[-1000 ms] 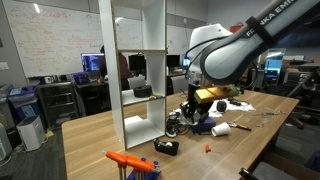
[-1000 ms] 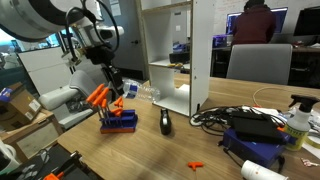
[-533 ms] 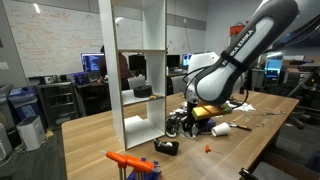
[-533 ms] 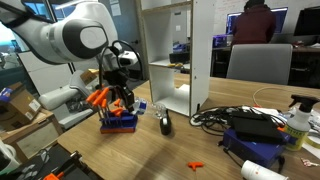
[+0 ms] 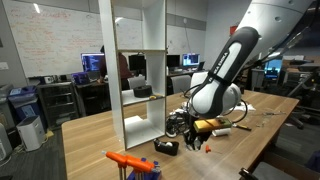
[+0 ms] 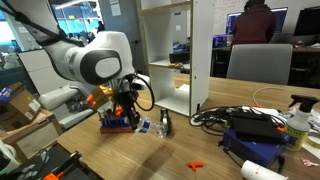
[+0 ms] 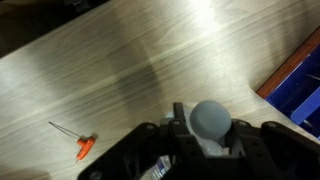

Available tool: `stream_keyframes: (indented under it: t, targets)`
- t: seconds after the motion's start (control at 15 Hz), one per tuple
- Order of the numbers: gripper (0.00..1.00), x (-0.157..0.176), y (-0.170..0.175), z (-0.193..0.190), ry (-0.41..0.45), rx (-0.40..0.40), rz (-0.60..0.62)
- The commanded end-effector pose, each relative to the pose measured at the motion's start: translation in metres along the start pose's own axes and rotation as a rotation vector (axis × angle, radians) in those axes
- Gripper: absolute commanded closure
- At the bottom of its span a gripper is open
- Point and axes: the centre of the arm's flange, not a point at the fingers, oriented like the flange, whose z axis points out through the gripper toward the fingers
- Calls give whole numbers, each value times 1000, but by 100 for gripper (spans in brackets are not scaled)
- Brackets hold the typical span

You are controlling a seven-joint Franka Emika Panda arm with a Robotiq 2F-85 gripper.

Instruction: Remove the bottle from the shelf and put it on the table.

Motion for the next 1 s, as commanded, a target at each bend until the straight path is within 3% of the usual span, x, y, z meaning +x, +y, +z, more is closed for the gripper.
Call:
stream_keyframes:
  t: [0.0,0.13,0.2,0.27,0.33,0.73,0.93]
  targets:
    - [93,12,2,13,-12,33,3]
    - [88,14,3,16,-26,40,7]
    - [77,15,3,16,-33,44,12]
    - [49,16,3,17,-35,47,12]
    - [48,18,4,16,-41,53,20]
    - [3,25,6,14,-51,72,43]
    - [0,26,7,14,-56,77,45]
